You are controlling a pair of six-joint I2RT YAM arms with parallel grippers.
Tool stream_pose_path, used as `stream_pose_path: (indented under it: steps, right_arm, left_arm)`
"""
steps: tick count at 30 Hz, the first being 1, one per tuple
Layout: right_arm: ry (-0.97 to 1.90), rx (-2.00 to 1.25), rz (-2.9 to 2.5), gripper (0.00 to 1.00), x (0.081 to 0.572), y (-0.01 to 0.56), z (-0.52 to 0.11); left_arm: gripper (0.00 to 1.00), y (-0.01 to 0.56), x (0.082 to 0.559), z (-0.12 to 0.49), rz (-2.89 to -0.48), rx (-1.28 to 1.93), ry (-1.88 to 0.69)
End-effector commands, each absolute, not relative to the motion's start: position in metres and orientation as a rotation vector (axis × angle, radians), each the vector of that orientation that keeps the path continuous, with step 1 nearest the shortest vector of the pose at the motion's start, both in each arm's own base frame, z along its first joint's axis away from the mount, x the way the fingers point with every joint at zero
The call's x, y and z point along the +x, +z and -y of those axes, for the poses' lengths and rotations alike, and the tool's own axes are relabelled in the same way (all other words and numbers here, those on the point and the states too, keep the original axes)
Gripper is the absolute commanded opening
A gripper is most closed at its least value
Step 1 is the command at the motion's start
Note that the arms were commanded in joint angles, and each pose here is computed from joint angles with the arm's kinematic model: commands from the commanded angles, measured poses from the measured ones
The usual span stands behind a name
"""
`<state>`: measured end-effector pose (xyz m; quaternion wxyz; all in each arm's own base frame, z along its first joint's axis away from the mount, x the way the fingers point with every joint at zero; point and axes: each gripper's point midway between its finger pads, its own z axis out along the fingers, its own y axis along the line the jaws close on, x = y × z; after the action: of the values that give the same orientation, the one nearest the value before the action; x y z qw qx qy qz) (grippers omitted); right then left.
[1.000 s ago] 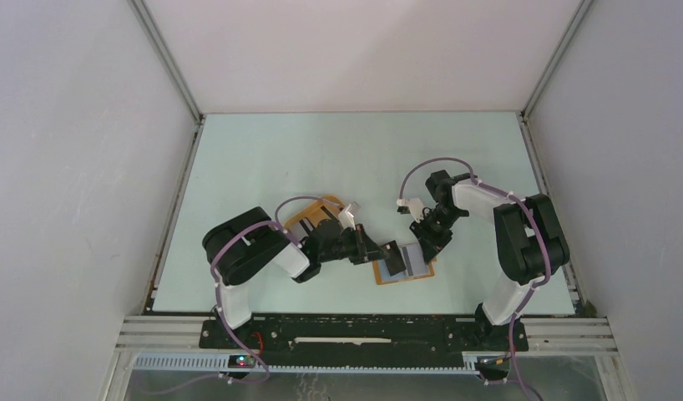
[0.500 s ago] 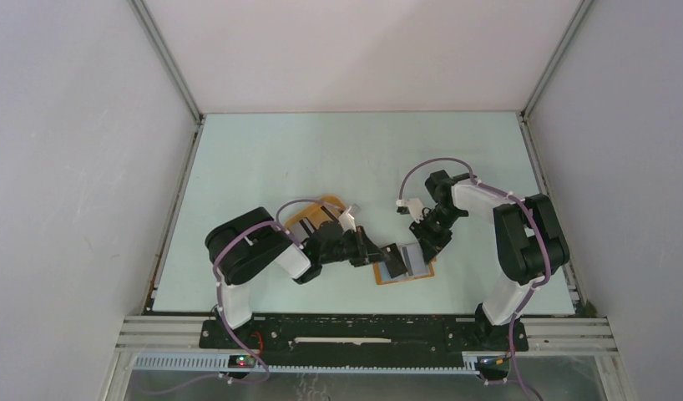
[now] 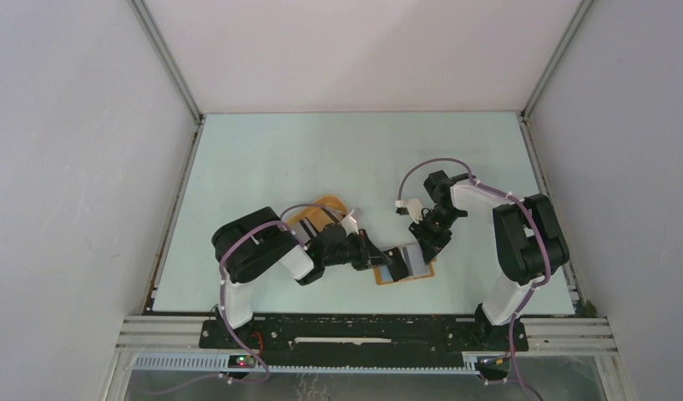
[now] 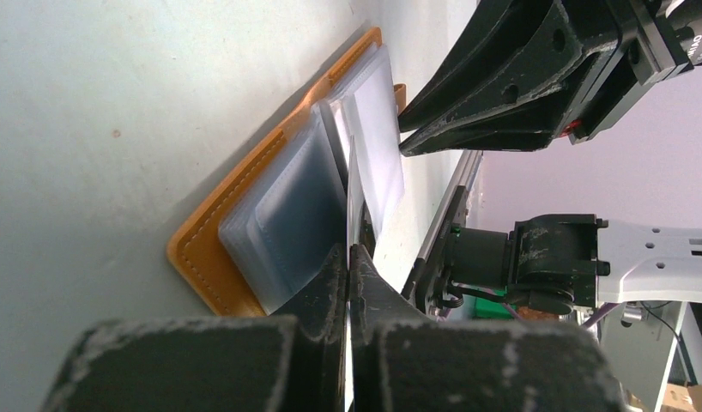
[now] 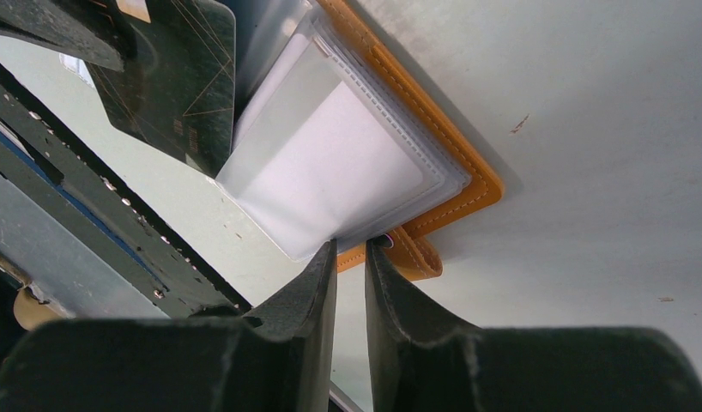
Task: Put the credit cards into the card holder
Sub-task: Insert the credit card into the card holder.
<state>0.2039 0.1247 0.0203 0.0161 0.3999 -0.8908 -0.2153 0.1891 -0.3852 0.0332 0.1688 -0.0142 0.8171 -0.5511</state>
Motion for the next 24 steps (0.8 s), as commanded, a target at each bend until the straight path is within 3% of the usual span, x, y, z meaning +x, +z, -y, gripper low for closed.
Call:
stream_pose_path:
  steps: [1, 24]
  right_arm:
    - [-0.662, 1.260, 2.782, 0.26, 0.209, 0.023, -0.128]
    - [-0.659, 1.281, 2.777, 0.25, 0.209, 0.024, -0.130]
  left_arm:
    - [0.00, 0.040, 0.197, 0.396, -2.290, -0.044, -1.580]
    - [0.00, 0.023, 0.191, 0.398, -2.421, -0.146, -1.543]
